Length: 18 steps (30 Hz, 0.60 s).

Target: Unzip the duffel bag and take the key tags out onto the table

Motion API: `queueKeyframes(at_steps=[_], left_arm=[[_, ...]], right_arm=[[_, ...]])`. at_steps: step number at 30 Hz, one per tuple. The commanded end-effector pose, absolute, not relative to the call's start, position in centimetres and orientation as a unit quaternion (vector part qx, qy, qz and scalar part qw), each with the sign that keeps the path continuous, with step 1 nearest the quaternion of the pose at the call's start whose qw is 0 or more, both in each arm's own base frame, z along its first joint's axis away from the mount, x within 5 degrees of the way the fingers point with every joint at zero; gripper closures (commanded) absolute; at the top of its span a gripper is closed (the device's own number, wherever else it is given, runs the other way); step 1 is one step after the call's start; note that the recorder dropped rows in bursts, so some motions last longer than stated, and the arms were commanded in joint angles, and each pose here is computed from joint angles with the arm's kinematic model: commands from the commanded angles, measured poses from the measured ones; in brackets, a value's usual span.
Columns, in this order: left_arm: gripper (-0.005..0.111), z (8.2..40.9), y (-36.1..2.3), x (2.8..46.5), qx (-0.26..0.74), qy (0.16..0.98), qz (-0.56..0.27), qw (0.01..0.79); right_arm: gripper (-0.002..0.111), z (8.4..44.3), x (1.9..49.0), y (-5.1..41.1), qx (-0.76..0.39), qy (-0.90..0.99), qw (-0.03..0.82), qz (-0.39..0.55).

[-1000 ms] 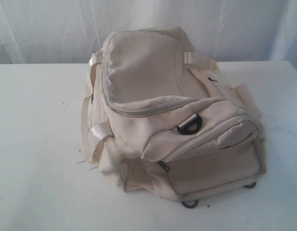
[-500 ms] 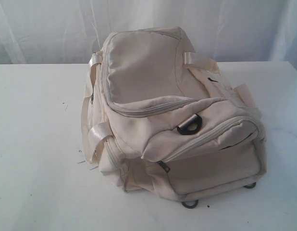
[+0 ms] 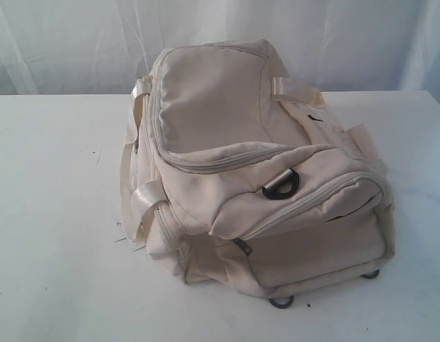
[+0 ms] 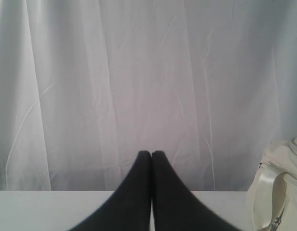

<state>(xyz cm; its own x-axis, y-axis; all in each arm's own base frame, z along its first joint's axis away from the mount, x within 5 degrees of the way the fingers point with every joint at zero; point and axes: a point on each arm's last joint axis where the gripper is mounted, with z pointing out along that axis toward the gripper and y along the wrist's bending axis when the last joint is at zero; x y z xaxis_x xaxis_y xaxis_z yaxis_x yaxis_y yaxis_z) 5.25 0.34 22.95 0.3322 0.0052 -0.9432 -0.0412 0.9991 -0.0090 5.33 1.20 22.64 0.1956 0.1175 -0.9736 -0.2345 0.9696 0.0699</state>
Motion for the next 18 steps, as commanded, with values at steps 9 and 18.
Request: queueKeyframes(at_steps=[9, 18], left_arm=[[0.107, 24.25, 0.49, 4.62, -0.035, 0.508, -0.003, 0.861], [0.107, 24.24, 0.46, 4.62, -0.121, 0.495, -0.153, 0.847]], right_arm=[[0.108, 22.55, 5.29, 1.17, -0.032, 0.623, 0.771, 0.130], [0.108, 22.55, 5.30, 1.17, -0.004, 0.624, 0.764, 0.164]])
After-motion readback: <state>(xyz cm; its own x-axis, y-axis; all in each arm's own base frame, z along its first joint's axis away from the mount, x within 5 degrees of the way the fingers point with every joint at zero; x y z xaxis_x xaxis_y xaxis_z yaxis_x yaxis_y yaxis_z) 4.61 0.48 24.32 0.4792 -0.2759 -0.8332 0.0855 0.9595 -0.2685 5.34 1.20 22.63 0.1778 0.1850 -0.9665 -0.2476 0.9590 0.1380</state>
